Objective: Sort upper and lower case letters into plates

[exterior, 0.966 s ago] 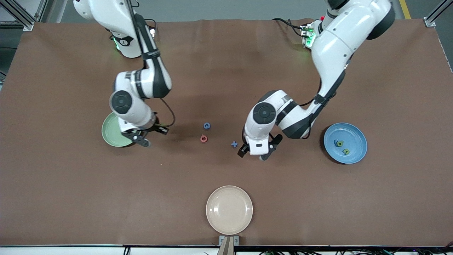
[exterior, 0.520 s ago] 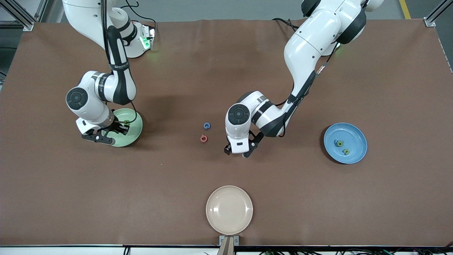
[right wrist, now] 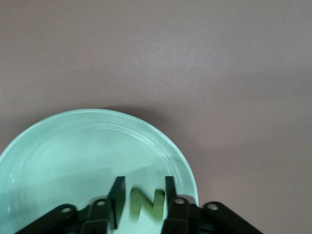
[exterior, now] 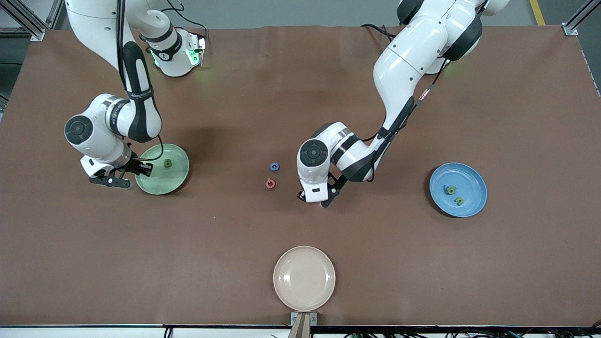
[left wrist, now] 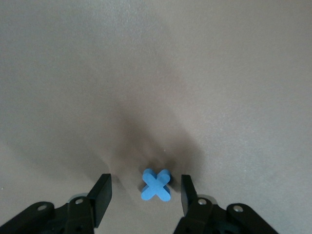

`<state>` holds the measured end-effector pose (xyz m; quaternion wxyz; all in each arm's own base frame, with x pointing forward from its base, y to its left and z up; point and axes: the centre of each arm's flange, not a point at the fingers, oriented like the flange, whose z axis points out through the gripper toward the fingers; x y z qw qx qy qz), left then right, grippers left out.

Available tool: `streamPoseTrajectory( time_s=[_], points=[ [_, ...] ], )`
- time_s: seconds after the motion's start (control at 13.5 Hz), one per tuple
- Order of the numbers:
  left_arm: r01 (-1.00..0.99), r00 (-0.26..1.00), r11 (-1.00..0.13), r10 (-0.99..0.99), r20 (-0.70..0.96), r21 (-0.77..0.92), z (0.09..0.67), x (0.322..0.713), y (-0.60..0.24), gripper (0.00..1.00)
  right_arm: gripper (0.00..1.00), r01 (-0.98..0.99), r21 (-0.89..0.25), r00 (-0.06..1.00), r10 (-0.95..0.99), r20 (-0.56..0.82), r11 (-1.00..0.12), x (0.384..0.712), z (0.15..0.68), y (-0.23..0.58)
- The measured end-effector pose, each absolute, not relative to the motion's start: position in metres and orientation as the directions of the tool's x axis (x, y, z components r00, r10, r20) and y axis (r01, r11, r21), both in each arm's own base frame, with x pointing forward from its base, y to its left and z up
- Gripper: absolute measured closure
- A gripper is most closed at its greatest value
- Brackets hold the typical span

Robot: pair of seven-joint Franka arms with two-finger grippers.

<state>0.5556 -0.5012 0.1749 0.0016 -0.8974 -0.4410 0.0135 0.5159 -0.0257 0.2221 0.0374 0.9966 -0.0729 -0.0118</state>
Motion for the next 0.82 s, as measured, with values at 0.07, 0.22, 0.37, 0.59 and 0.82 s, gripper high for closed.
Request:
streamPoseTrajectory(
  time_s=[0.07,0.22,0.37,0.59,0.82],
  points=[
    [0.792,0.610,-0.611,0.792,-0.023,-0.016,0.174,0.555,-0.501,0.44,0.42,-0.143,0.076,0.989,-0.145,-0.020,-0.987,0.516,0.222,-0.025],
    [0.792,0.610,-0.610,0.792,-0.023,-0.013,0.175,0.556,-0.501,0.55,0.22,-0.144,0.068,0.989,-0.147,-0.037,-0.987,0.514,0.220,-0.019],
    [0.793,0.609,-0.610,0.793,-0.023,-0.011,0.176,0.557,-0.502,0.74,0.01,-0.185,0.057,0.981,-0.188,-0.052,-0.981,0.514,0.220,0.005],
    [0.789,0.614,-0.614,0.789,-0.012,-0.010,0.176,0.557,-0.502,0.73,0.00,-0.301,0.046,0.953,-0.302,-0.023,-0.953,0.514,0.230,0.099],
    [0.773,0.633,-0.634,0.770,0.076,-0.019,0.191,0.564,-0.495,0.73,0.00,-0.397,0.015,0.918,-0.398,-0.002,-0.918,0.504,0.239,0.179]
  ],
)
